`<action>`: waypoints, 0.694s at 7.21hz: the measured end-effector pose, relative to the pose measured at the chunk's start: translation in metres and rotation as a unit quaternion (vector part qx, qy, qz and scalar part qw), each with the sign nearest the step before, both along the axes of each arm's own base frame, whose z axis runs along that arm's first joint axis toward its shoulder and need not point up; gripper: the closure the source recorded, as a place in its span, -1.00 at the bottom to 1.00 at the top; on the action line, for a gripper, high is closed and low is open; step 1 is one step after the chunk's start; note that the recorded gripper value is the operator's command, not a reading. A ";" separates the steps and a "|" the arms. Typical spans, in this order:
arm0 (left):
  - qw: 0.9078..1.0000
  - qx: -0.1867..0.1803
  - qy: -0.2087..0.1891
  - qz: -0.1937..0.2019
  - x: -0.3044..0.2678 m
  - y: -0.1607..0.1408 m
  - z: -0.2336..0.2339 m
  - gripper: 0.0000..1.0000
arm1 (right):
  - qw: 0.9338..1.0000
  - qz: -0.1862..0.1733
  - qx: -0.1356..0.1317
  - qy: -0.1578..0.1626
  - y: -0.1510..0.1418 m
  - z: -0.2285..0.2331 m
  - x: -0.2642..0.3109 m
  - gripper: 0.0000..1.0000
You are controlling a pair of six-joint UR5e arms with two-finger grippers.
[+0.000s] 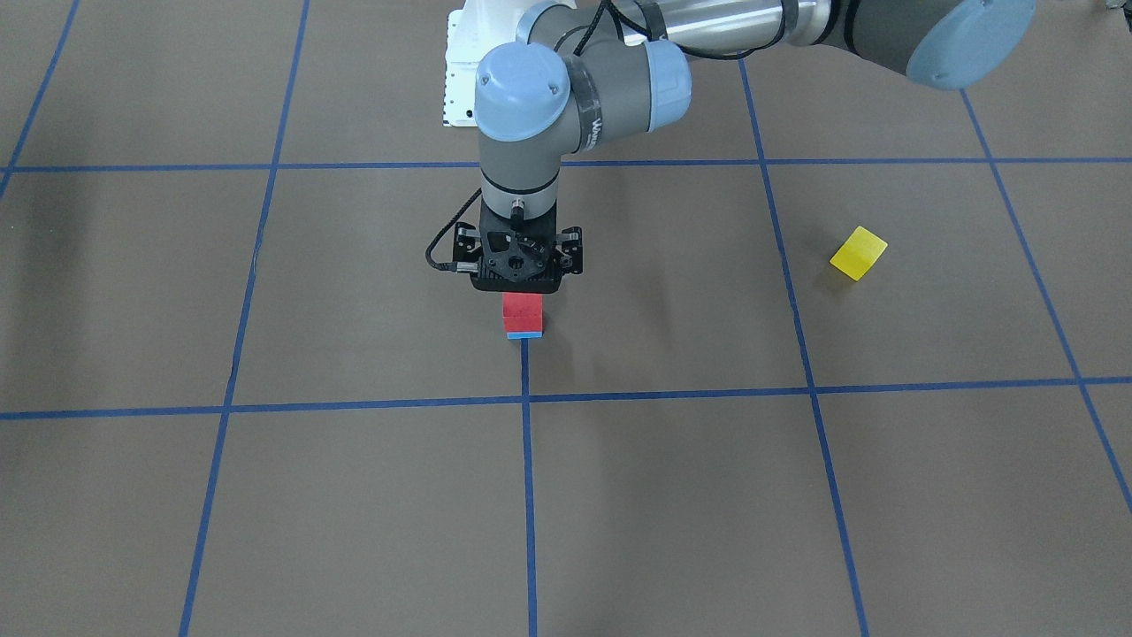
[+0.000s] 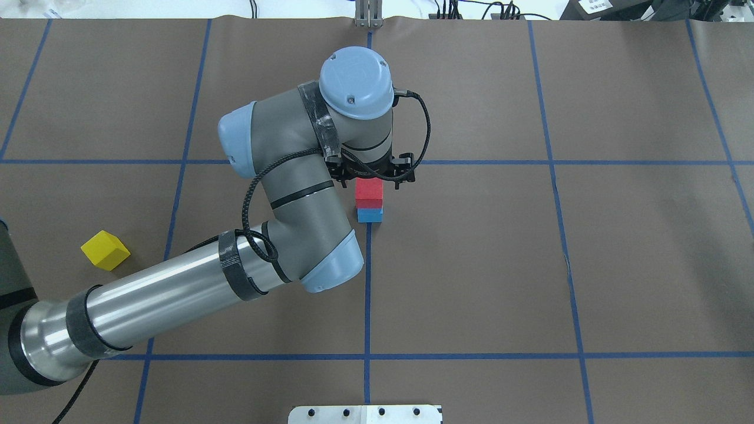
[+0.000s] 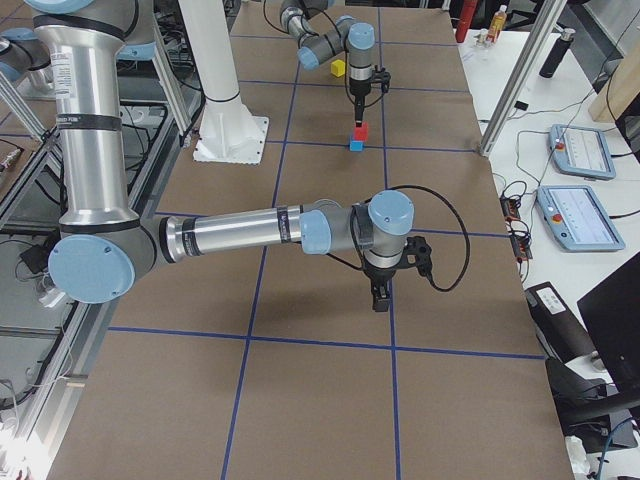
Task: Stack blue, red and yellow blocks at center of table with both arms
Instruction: 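Move the left gripper back over the yellow cube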
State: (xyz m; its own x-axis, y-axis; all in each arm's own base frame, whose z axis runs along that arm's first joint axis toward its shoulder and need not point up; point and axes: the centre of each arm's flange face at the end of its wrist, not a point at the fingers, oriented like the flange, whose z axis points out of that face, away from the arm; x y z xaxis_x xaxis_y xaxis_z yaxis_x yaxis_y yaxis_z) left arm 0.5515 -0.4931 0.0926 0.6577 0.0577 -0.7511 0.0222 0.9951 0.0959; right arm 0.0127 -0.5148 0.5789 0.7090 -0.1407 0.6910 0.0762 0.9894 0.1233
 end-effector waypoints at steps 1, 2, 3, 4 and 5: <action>1.000 0.005 -0.001 0.009 -0.049 0.005 0.004 -1.00 | 1.000 0.000 0.001 0.000 0.000 0.000 0.001 -0.99; 0.999 0.022 -0.007 0.023 -0.102 0.020 0.038 -1.00 | 1.000 0.000 0.002 0.000 0.000 0.000 0.002 -0.99; 0.999 0.033 -0.019 0.030 -0.158 0.039 0.088 -1.00 | 1.000 0.002 0.003 0.000 0.000 -0.001 0.004 -0.99; 0.999 0.019 -0.037 0.017 -0.214 0.060 0.142 -1.00 | 1.000 0.004 0.004 0.000 0.000 -0.001 0.006 -0.99; 0.998 -0.009 -0.056 -0.004 -0.257 0.080 0.188 -1.00 | 1.000 0.005 0.005 0.000 -0.001 -0.002 0.007 -0.99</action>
